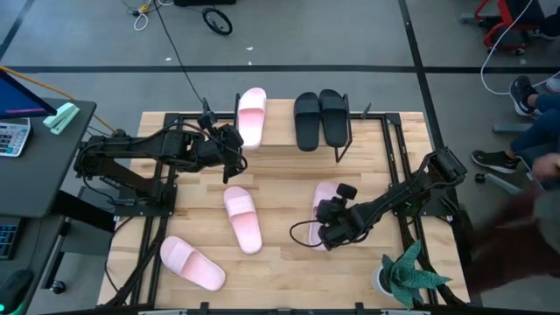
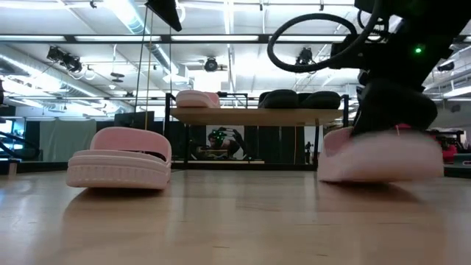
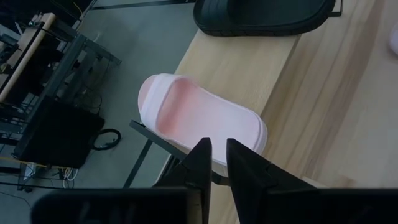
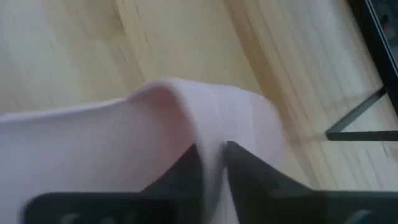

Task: Pick and place slides into the shelf
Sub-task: Put the bottom right pink slide on the shelf

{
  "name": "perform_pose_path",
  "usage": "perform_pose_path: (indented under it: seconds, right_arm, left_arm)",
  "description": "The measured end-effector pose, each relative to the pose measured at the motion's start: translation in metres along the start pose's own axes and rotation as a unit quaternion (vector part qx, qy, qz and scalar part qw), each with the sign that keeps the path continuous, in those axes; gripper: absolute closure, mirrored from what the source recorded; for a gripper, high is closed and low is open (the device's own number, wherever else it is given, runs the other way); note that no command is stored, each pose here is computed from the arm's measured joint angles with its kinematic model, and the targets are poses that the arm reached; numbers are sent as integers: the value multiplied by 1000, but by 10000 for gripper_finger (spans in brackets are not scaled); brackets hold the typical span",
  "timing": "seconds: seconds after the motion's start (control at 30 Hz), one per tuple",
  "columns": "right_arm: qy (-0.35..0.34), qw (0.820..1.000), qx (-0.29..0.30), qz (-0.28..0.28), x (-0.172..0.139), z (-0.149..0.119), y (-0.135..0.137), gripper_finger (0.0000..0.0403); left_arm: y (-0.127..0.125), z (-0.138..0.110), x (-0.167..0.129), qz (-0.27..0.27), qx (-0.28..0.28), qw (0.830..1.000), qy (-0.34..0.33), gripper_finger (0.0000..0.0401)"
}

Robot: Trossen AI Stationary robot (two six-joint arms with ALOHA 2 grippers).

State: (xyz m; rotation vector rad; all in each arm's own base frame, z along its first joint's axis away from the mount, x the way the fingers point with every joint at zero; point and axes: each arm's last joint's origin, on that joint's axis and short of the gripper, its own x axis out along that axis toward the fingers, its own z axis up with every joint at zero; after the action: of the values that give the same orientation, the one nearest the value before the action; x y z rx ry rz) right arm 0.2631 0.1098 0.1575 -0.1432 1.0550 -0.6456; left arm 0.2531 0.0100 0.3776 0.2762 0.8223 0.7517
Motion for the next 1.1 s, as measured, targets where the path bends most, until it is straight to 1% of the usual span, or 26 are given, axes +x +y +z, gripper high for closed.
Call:
perform_pose_path:
  seconds: [0.1,0.13,0.23,0.3,0.37,0.43,0.53,0.6,0.7,0.8,0.87,0.93,1.0,1.1]
  right_arm:
    - [-8,1000,3,9,-6,5,3,382]
    - [-14,1000,0,16,-10,8,5,388]
    - [-51,998,-9,43,-33,24,10,380]
    - [-101,994,-24,40,-53,39,12,380]
    - [-147,988,-48,19,-69,55,10,390]
    - [-186,980,-64,-18,-81,72,4,393]
    - [-211,972,-70,-73,-87,96,-10,389]
    - [-207,970,-74,-99,-81,111,-22,389]
    - [-200,968,-89,-126,-61,135,-42,394]
    - [-206,965,-102,-128,-39,163,-68,393]
    - [-220,962,-95,-131,-26,180,-89,393]
    - [-228,959,-87,-147,-12,193,-113,394]
    - [-229,957,-89,-157,0,201,-136,394]
    - [-229,959,-84,-148,19,207,-168,394]
  left_arm:
    - [0,0,0,0,0,1000,0,342]
    - [0,0,0,0,0,1000,0,343]
    - [0,0,0,0,0,1000,0,347]
    - [0,0,0,0,3,1000,0,350]
    - [0,0,0,0,3,1000,0,352]
    - [0,0,0,0,7,1000,-1,353]
    - [0,1,0,0,42,999,-3,353]
    - [1,2,0,14,65,998,-8,357]
    - [5,3,-2,63,81,995,-15,367]
    - [9,5,-2,106,90,990,-19,378]
    - [12,5,-2,114,87,990,-19,383]
    - [17,6,0,120,78,989,-19,386]
    - [19,5,2,125,78,989,-12,387]
    - [23,5,6,132,73,988,-4,387]
